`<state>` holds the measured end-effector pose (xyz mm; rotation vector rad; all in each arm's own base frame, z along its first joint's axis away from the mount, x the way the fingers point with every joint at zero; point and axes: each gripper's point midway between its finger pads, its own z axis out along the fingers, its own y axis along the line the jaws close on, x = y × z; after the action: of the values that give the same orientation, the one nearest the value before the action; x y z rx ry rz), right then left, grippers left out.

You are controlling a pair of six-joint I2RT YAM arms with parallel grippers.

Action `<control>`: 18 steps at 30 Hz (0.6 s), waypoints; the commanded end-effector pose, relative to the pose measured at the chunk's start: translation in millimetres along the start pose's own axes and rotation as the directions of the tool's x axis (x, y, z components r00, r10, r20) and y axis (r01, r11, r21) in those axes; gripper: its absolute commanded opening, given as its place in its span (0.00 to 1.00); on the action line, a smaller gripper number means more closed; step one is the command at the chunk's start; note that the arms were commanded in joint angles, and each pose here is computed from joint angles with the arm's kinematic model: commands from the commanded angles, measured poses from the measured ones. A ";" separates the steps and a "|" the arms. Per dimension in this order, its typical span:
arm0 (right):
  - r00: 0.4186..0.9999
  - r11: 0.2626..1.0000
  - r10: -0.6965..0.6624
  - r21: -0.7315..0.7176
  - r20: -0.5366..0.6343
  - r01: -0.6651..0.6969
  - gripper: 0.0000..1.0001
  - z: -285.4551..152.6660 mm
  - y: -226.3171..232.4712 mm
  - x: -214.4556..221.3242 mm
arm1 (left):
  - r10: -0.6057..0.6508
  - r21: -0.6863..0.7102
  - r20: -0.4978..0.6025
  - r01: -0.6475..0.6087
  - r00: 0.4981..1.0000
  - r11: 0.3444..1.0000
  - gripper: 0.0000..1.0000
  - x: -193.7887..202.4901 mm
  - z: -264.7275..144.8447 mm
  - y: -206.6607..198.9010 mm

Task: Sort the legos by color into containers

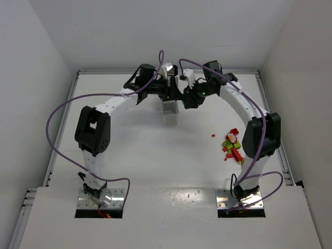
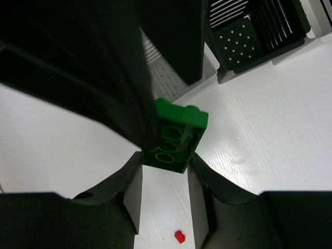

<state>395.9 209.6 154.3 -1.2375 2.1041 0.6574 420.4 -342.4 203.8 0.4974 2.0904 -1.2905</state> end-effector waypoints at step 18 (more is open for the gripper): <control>0.996 0.960 0.012 0.278 0.084 -0.035 0.66 -38.6 -6.8 -16.6 | 0.086 -0.011 0.096 -0.085 0.992 0.996 0.04 -45.9 -6.9 2.9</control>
<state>406.0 207.7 153.1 -1.0947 2.1371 0.5039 429.6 -342.2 209.9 0.4983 2.0698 -1.2899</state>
